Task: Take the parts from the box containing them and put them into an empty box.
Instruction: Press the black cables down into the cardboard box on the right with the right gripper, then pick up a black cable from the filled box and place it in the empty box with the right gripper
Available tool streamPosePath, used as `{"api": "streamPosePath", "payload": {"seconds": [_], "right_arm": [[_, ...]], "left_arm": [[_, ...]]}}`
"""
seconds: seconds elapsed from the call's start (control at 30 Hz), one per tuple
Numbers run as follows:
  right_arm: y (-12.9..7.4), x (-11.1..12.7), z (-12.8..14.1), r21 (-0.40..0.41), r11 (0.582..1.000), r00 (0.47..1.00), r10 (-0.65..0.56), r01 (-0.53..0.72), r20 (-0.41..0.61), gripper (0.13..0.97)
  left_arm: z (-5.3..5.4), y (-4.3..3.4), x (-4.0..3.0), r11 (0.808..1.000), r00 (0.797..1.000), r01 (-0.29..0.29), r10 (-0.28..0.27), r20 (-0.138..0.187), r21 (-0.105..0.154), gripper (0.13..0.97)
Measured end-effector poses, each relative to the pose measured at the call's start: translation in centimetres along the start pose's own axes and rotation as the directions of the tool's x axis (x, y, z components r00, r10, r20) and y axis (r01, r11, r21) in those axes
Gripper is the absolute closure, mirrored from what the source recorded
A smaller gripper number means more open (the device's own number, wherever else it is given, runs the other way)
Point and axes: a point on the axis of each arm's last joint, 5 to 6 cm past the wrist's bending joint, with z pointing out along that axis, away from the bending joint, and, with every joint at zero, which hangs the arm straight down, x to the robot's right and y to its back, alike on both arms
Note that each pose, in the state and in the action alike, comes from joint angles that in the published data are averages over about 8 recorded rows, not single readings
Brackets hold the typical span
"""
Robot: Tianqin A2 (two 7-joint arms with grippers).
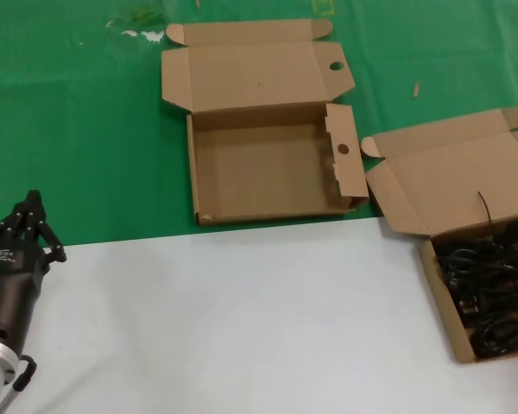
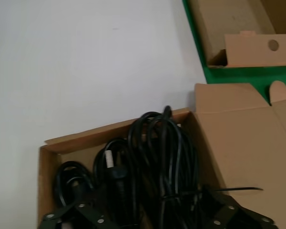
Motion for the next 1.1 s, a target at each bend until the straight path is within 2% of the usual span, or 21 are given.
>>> {"api": "streamPosePath", "payload": {"seconds": [0.07, 0.2, 0.47, 0.5, 0.7, 0.77, 0.9, 1.1], "right_arm": [[0.0, 0.3, 0.2, 0.001, 1.0, 1.0, 0.005, -0.005, -0.005, 0.404], [0.0, 0.8, 0.5, 0.007, 1.0, 1.0, 0.013, -0.012, -0.017, 0.404], [-0.3, 1.6, 1.2, 0.023, 1.0, 0.999, 0.02, -0.02, -0.039, 0.62], [-0.4, 1.6, 1.3, 0.024, 1.0, 0.999, 0.021, -0.02, -0.04, 0.62], [-0.7, 2.0, 1.3, 0.03, 0.999, 0.999, 0.023, -0.021, -0.045, 0.752], [-1.0, 2.2, 0.9, 0.031, 0.999, 0.999, 0.023, -0.022, -0.044, 0.797], [-2.0, 2.9, -0.6, 0.034, 0.999, 0.999, 0.022, -0.021, -0.04, 0.829], [-5.5, 4.8, -4.1, 0.066, 0.998, 0.999, 0.013, -0.01, -0.044, 0.883]], "left_arm": [[0.0, 0.0, 0.0, 1.0, 1.0, 0.0, 0.0, 0.0, 0.0, 0.957], [0.0, 0.0, 0.0, 1.0, 1.0, 0.0, 0.0, 0.0, 0.0, 0.957], [0.0, 0.0, 0.0, 1.0, 1.0, 0.0, 0.0, 0.0, 0.0, 0.957], [0.0, 0.0, 0.0, 1.0, 1.0, 0.0, 0.0, 0.0, 0.0, 0.957], [0.0, 0.0, 0.0, 1.0, 1.0, 0.0, 0.0, 0.0, 0.0, 0.957], [0.0, 0.0, 0.0, 1.0, 1.0, 0.0, 0.0, 0.0, 0.0, 0.957], [0.0, 0.0, 0.0, 1.0, 1.0, 0.0, 0.0, 0.0, 0.0, 0.957], [0.0, 0.0, 0.0, 1.0, 1.0, 0.0, 0.0, 0.0, 0.0, 0.957]]}}
